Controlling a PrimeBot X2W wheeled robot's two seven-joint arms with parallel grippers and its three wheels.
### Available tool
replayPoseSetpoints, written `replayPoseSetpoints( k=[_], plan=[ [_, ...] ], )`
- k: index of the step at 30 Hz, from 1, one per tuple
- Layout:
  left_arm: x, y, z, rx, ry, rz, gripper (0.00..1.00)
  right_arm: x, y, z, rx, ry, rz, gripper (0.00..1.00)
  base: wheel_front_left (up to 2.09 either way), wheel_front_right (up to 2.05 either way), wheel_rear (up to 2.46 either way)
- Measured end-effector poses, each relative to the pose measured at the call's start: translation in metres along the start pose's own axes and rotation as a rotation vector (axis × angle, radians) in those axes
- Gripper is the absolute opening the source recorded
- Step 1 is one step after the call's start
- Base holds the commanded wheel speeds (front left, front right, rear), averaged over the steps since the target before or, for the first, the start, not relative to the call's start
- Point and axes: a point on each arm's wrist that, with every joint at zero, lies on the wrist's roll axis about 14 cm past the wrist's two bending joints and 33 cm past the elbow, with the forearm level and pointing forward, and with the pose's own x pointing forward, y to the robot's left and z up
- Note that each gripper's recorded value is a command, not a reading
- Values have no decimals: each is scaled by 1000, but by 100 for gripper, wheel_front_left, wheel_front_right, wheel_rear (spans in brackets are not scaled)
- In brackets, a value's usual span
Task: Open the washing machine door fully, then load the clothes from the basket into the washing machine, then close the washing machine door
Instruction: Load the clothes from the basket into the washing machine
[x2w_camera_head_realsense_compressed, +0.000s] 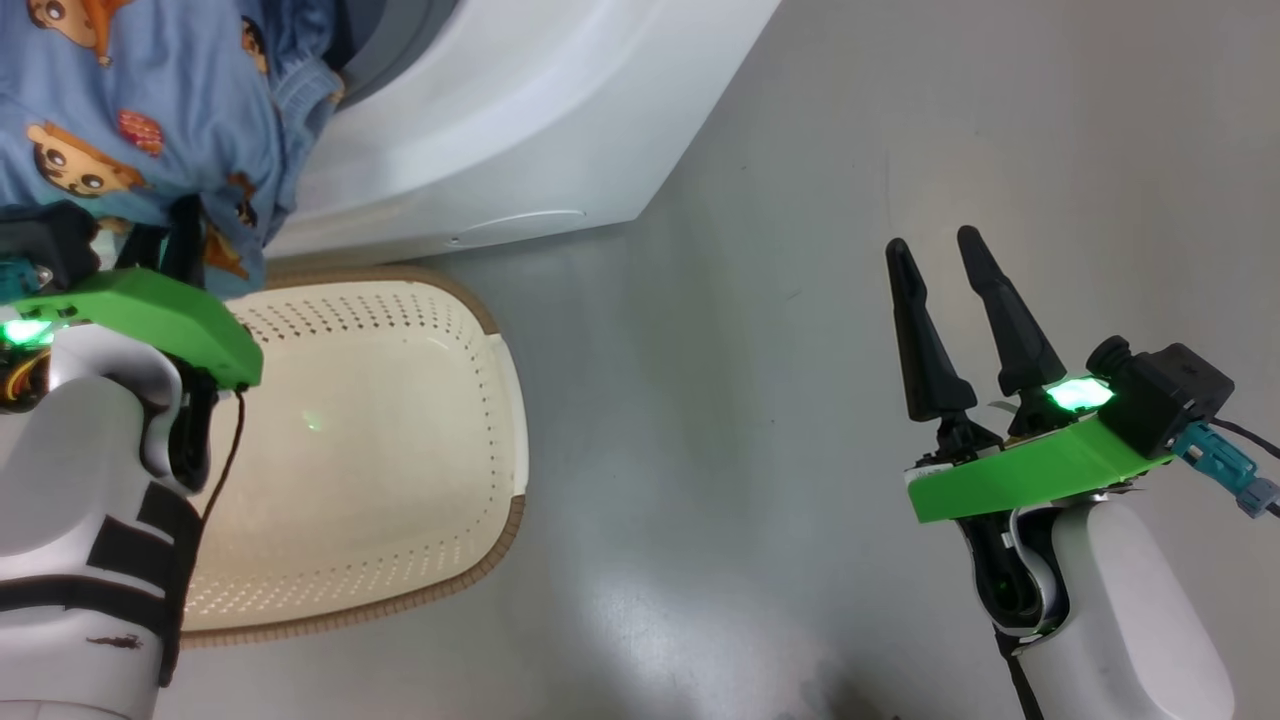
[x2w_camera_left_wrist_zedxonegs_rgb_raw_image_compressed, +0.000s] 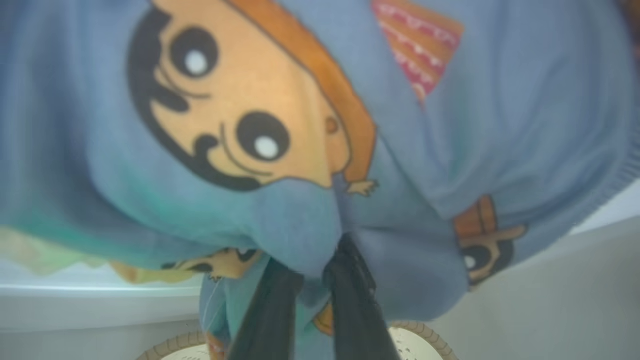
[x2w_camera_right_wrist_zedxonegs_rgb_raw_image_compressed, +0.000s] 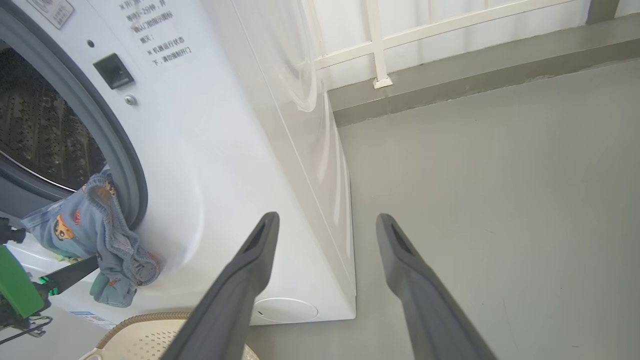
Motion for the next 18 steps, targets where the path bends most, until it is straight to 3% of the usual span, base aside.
replayPoseSetpoints(
  k=[18],
  plan=[
    [-27,-12,37,39,-141,-88,0,3,11,4,14,-14,27,100,0,0,0]
  ],
)
